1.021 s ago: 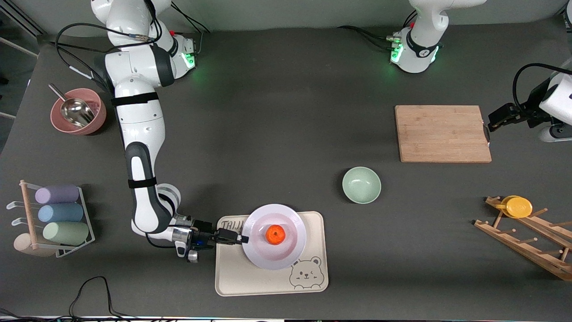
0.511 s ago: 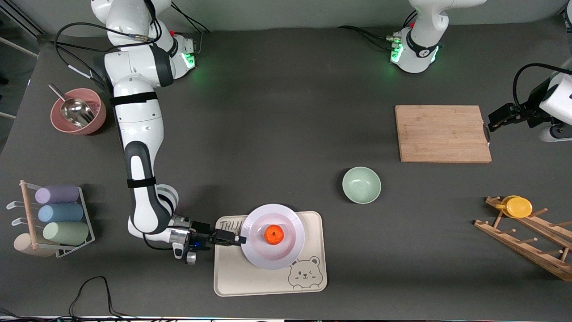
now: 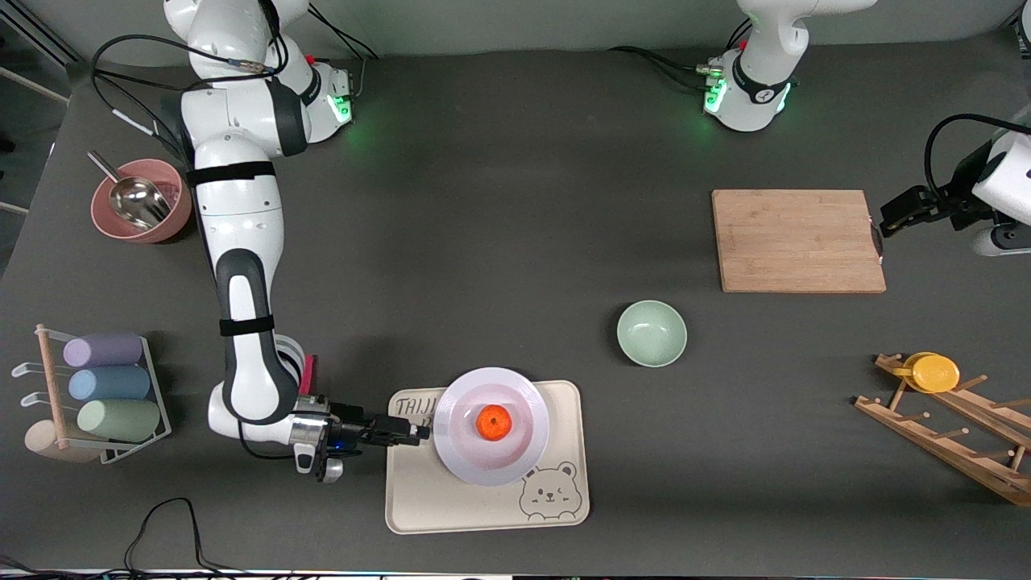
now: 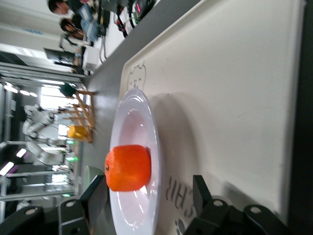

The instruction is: Place orange and plate with both arms

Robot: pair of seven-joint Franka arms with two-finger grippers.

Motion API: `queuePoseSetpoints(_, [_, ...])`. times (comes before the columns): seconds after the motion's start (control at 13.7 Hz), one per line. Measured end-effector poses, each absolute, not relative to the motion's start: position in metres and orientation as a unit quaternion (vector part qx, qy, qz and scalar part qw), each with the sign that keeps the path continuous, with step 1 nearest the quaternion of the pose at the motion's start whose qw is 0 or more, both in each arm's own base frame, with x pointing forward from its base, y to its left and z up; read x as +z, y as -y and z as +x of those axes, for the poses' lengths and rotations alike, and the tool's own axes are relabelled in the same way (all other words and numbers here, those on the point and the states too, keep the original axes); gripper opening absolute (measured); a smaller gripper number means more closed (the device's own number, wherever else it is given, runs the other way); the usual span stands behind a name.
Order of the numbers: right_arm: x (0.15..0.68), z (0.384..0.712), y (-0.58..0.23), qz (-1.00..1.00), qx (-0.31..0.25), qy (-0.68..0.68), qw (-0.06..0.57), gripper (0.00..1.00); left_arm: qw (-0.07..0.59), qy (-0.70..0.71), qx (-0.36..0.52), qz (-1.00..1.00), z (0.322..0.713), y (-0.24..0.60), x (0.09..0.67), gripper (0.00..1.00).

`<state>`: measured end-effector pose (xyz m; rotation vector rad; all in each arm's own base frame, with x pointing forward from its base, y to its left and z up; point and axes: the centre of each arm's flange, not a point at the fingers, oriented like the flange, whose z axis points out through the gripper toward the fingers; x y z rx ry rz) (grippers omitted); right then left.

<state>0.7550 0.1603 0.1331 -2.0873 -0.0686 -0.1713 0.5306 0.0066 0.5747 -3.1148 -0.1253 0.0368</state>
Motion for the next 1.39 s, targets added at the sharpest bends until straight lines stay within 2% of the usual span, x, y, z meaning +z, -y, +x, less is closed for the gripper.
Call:
queuePoseSetpoints(0.22, [0.175,0.764,-0.134,-0.896,-0.070,0.076,0.432,1.00,0.012,0.040,0.012,-0.999,0.531,-0.007,0.575,1.00])
queuePoseSetpoints(0.44, [0.224,0.770,-0.091,-0.930,-0.062,0.120,0.341,1.00,0.012,0.040,0.010,-0.999,0.531,-0.007,0.575,1.00])
queuePoseSetpoints(0.66, [0.311,0.761,-0.050,-0.962,-0.032,0.124,0.239,1.00,0.012,0.040,0.010,-0.999,0.531,-0.007,0.575,1.00])
queuePoseSetpoints(0.8, [0.389,0.740,-0.020,-0.978,-0.016,0.112,0.173,1.00,0.012,0.040,0.009,-0.999,0.531,-0.007,0.575,1.00])
queuePoseSetpoints(1.02, [0.493,0.687,0.021,-0.991,0.001,0.083,0.107,1.00,0.012,0.040,0.009,-0.999,0.531,-0.007,0.575,1.00])
queuePoseSetpoints(1.39, [0.589,0.599,0.022,-0.998,0.008,0.054,0.032,1.00,0.012,0.040,0.008,-0.999,0.531,-0.007,0.577,1.00])
